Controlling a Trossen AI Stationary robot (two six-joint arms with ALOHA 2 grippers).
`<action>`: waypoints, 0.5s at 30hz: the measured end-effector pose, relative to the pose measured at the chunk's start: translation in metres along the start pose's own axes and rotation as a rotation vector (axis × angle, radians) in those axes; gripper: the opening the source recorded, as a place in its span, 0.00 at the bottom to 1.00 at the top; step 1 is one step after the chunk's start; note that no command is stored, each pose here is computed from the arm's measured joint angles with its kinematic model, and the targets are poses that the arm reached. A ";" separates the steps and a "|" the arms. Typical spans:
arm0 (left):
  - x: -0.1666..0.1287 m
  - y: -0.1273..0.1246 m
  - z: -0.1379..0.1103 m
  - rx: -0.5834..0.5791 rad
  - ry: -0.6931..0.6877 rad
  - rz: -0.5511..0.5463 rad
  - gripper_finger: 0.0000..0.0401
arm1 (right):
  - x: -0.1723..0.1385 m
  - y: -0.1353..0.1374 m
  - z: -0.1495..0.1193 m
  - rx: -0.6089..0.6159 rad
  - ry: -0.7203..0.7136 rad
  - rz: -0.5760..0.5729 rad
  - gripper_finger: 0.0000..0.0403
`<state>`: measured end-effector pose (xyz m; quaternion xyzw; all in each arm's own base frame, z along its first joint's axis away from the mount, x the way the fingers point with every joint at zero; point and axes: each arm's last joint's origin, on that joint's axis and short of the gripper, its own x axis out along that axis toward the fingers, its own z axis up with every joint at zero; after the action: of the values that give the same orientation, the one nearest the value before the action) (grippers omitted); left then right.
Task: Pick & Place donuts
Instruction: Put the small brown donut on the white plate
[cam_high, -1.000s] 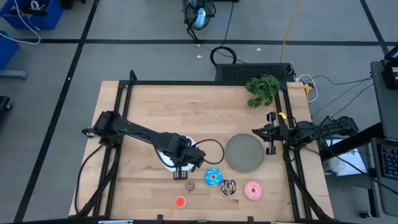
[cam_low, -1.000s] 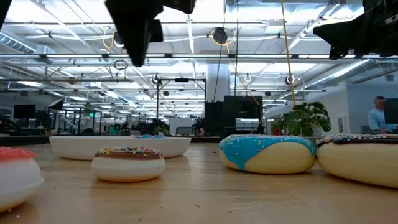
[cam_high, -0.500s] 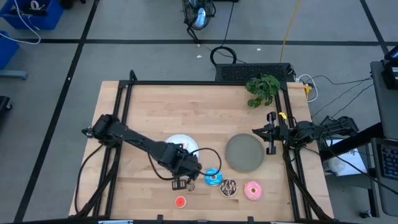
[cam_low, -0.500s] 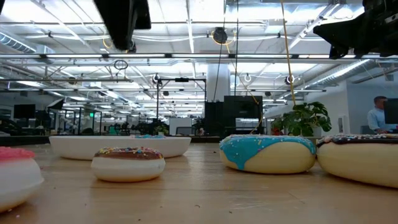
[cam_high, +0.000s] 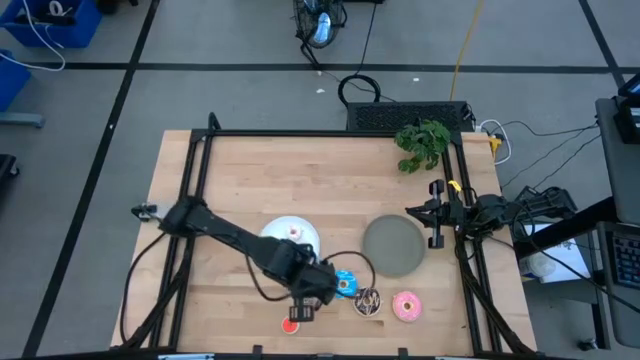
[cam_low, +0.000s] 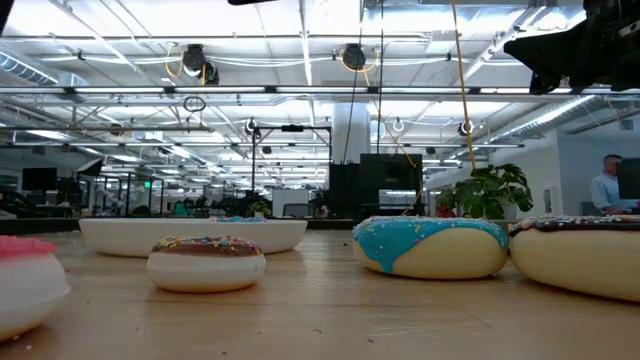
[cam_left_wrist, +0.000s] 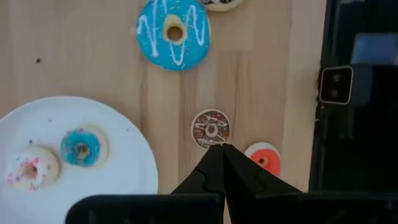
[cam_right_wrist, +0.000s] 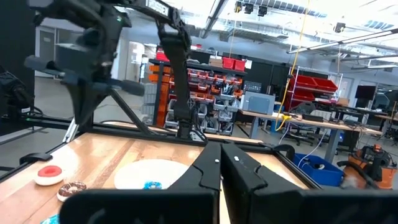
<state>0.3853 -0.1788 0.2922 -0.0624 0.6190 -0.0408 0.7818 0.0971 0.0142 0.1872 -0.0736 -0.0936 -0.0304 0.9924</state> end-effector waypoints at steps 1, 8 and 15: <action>0.003 -0.003 0.002 0.012 0.019 0.007 0.00 | 0.000 0.000 0.000 0.000 0.001 0.001 0.00; 0.023 -0.015 0.008 0.062 0.087 0.042 0.00 | 0.000 0.000 0.000 -0.001 0.005 0.001 0.00; 0.024 -0.016 0.007 0.083 0.082 0.075 0.00 | 0.000 0.000 -0.001 -0.001 0.006 0.002 0.00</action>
<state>0.3982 -0.1974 0.2727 -0.0050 0.6501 -0.0397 0.7588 0.0972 0.0142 0.1866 -0.0742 -0.0905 -0.0299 0.9927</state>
